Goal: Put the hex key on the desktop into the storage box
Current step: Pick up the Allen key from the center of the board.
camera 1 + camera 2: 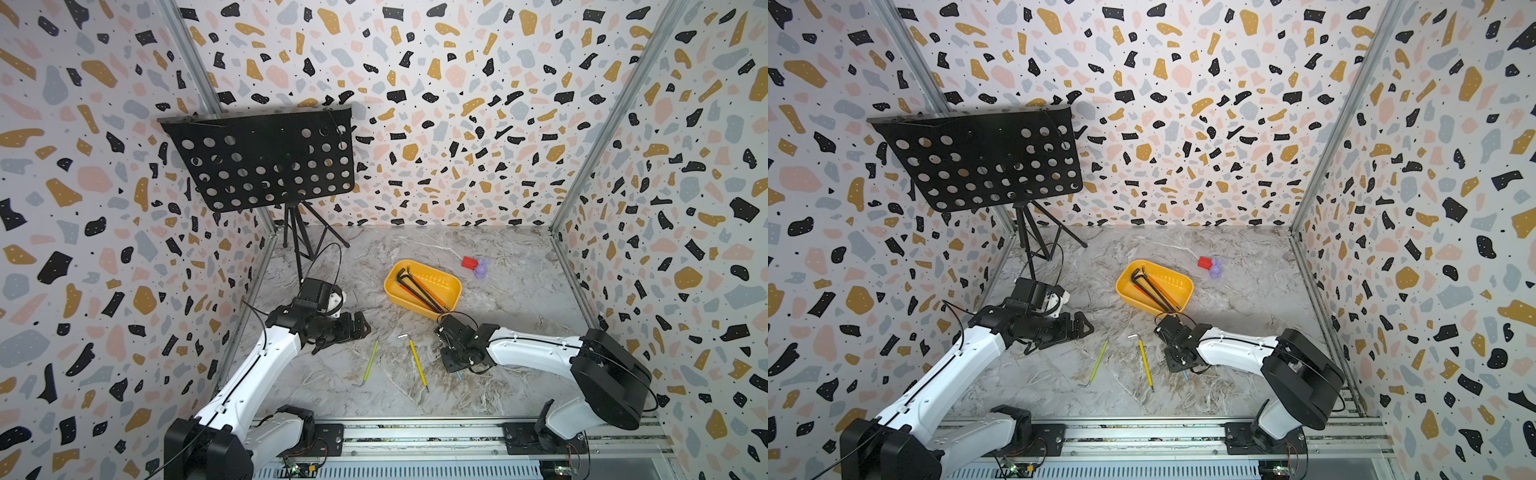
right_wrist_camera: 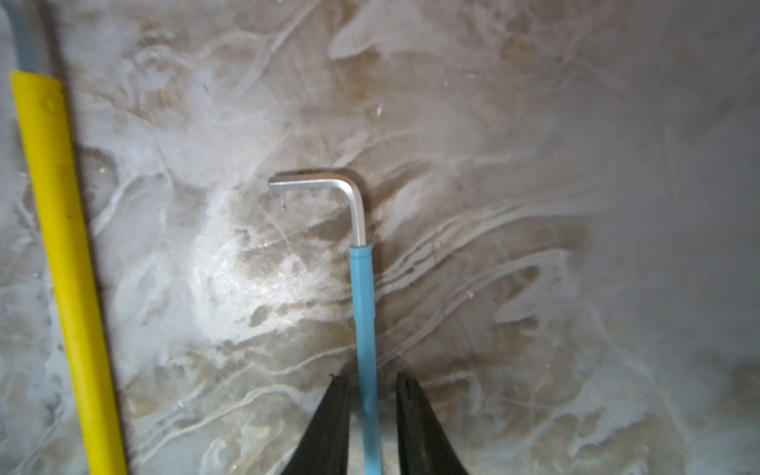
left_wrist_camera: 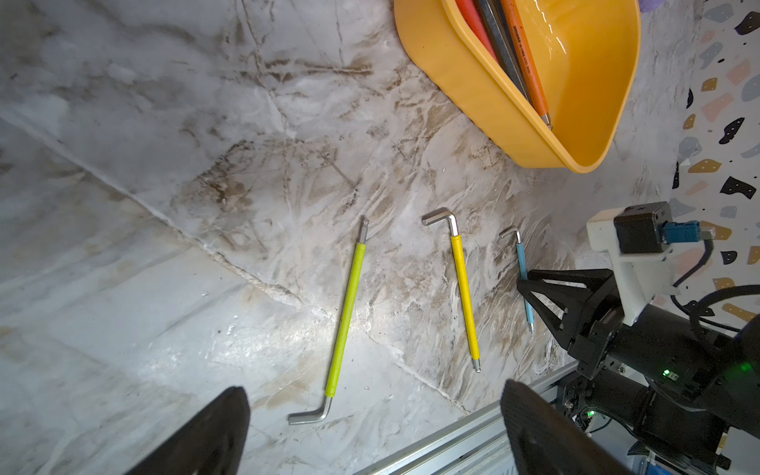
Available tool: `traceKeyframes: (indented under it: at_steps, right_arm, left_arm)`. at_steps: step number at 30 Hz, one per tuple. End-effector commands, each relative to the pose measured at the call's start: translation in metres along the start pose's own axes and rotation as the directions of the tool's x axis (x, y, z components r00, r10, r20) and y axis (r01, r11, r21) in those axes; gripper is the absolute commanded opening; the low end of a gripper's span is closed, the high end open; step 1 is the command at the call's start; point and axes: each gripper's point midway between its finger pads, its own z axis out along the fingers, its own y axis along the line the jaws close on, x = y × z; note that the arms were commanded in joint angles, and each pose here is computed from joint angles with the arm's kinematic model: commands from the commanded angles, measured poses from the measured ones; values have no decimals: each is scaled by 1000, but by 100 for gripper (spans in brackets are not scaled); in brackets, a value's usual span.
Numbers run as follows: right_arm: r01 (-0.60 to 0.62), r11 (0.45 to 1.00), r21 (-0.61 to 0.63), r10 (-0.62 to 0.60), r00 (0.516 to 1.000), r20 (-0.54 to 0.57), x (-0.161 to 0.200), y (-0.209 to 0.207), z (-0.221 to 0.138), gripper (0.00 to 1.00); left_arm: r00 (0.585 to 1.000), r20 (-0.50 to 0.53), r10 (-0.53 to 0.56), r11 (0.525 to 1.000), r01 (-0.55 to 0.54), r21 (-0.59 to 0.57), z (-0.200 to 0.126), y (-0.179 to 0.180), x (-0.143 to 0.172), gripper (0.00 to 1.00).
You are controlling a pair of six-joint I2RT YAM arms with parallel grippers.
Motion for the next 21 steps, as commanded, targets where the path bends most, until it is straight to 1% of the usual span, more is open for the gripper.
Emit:
traceKeyframes:
  at_steps: [1, 8, 15, 21]
  right_arm:
    - [3, 999, 52, -1, 999, -45, 9, -4, 10, 23]
    - [14, 999, 41, -11, 998, -58, 10, 6, 19, 13]
    - [17, 999, 50, -15, 999, -31, 5, 6, 12, 0]
    - [11, 999, 39, -12, 999, 46, -8, 5, -14, 0]
  left_arm:
    - [998, 44, 36, 999, -37, 14, -8, -9, -10, 100]
    - [999, 41, 35, 999, -35, 12, -7, -8, -10, 100]
    - [998, 46, 35, 999, -35, 7, -8, -7, -11, 100]
    - [998, 47, 33, 999, -34, 6, -8, -7, -10, 100]
